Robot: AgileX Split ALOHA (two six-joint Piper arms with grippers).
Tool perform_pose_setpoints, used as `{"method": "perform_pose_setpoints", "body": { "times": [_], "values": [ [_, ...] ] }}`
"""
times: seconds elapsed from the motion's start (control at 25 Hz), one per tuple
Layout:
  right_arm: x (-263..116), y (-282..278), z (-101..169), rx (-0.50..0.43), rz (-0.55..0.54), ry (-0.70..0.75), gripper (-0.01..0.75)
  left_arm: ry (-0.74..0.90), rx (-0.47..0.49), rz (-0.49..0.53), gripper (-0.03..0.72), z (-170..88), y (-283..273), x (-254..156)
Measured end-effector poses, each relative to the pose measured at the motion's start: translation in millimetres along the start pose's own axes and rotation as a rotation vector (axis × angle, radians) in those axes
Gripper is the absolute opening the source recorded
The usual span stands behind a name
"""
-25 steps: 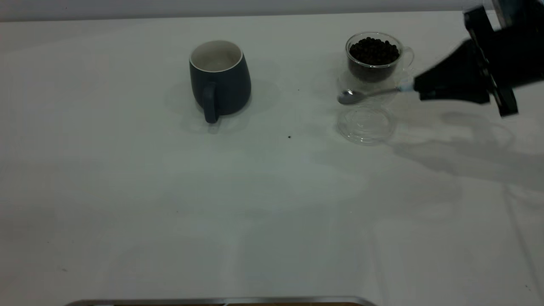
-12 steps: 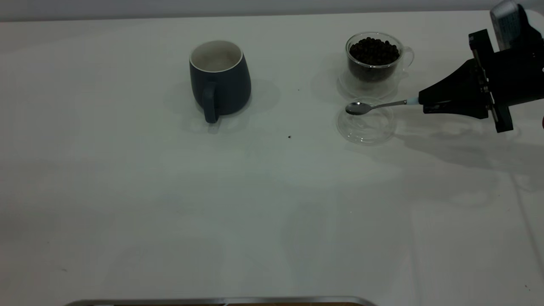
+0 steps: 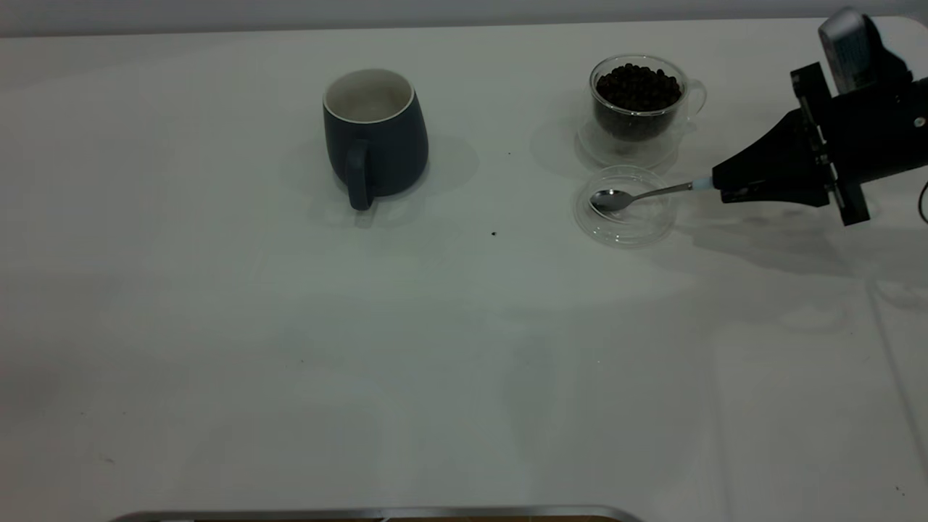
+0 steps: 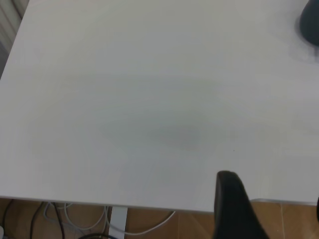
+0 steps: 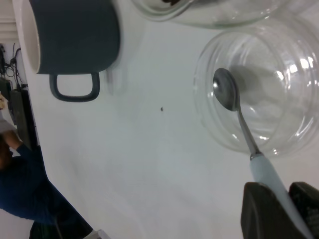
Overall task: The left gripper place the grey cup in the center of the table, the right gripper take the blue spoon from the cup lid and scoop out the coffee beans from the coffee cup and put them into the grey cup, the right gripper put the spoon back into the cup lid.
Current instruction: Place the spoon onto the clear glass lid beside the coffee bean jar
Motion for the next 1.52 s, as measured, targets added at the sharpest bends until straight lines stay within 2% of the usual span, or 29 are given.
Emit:
{"method": "perform_pose_setpoints", "body": {
  "times": [0.4, 0.6, 0.72, 0.92, 1.36, 1.52],
  "values": [
    [2, 9, -9, 0.026, 0.000, 0.011, 0.105, 0.000, 0.000, 0.000, 0.466, 0, 0, 0],
    [-1, 13, -15, 0.034, 0.008, 0.025, 0.135, 0.000, 0.000, 0.000, 0.466, 0, 0, 0],
    [0, 14, -19, 0.016, 0.002, 0.028, 0.190, 0.000, 0.000, 0.000, 0.466, 0, 0, 0],
    [0, 15, -21, 0.007, 0.000, 0.032, 0.335, 0.000, 0.000, 0.000, 0.466, 0, 0, 0],
    [5, 15, -22, 0.001, -0.053, 0.063, 0.590, 0.000, 0.000, 0.000, 0.466, 0, 0, 0],
    [6, 15, -24, -0.026, -0.058, 0.059, 0.634, 0.000, 0.000, 0.000, 0.466, 0, 0, 0]
  ]
}}
Point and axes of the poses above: a point on each arm's last joint axis where the gripper is mounted, y pointing out along that axis toward the gripper, z along the wrist's bending axis when the last joint is at zero, x = y × z, the point moved 1 cm from there along y, pointing out along that axis toward the gripper, and after that the axes turned 4 degrees about y, right-handed, at the moved point
